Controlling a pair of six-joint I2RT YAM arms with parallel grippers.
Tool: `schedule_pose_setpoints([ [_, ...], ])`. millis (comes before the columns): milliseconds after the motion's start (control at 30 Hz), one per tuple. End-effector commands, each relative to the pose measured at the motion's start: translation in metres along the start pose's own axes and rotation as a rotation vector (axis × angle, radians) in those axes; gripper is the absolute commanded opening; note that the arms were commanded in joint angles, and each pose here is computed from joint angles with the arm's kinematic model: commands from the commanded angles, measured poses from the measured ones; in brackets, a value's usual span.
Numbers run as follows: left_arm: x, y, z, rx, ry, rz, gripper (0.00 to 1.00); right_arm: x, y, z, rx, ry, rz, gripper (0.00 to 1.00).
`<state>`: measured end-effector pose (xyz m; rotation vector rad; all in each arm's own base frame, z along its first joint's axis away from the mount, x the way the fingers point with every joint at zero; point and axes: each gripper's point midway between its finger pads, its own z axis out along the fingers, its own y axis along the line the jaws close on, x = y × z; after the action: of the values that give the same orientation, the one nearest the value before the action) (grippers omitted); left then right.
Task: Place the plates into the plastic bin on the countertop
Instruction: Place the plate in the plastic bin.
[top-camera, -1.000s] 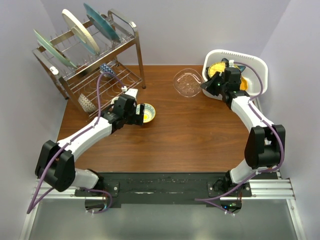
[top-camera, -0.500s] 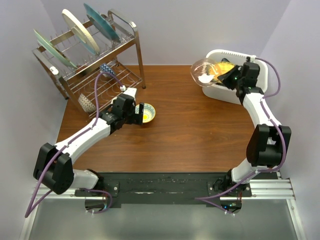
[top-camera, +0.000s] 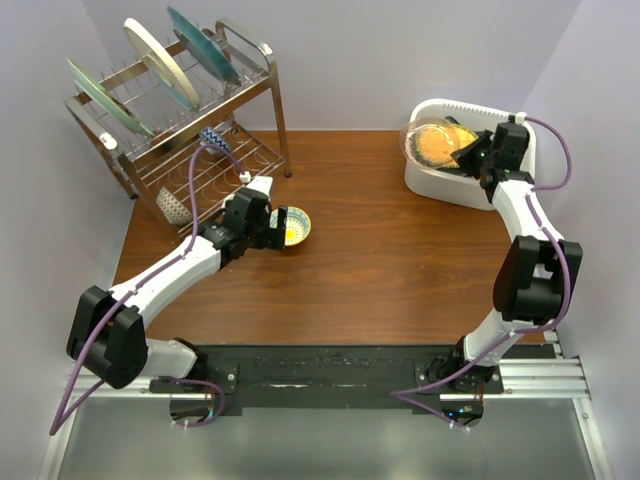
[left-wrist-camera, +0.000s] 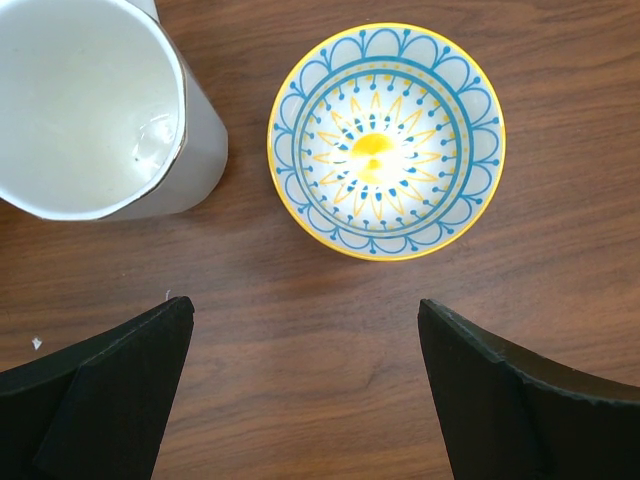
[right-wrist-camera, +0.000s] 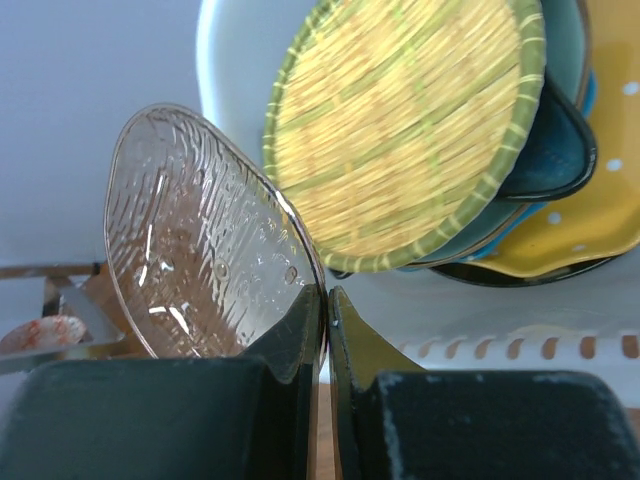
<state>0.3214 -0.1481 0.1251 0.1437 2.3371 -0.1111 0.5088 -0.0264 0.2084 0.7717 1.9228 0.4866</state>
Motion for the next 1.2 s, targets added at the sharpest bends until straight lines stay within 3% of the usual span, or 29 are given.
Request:
schedule_pose_setpoints([
  [0, -0.008, 0.001, -0.009, -0.010, -0.030, -0.021, 0.99, -0.032, 0.001, 0.004, 0.037, -0.100, -0.023, 0.00],
  [600, -0.006, 0.000, -0.002, -0.010, -0.015, 0.001, 0.99, -0.050, -0.032, 0.022, 0.158, -0.153, -0.050, 0.02],
  [800, -0.008, 0.001, -0.003, -0.016, -0.023, 0.007, 0.99, -0.051, -0.033, 0.027, 0.159, -0.138, -0.061, 0.17],
  [833, -0.010, 0.001, -0.003, -0.018, -0.026, 0.007, 0.99, -0.052, -0.033, 0.027, 0.160, -0.137, -0.063, 0.30],
  [933, -0.009, 0.001, -0.003, -0.018, -0.021, 0.012, 0.99, -0.054, -0.033, 0.023, 0.163, -0.135, -0.077, 0.50],
  [1033, -0.010, 0.001, -0.003, -0.016, -0.022, 0.013, 0.99, -0.058, -0.028, 0.015, 0.149, -0.151, -0.087, 0.64],
  [1167, -0.013, 0.000, -0.003, -0.011, -0.030, 0.018, 0.99, -0.059, -0.018, 0.003, 0.112, -0.162, -0.084, 0.71],
])
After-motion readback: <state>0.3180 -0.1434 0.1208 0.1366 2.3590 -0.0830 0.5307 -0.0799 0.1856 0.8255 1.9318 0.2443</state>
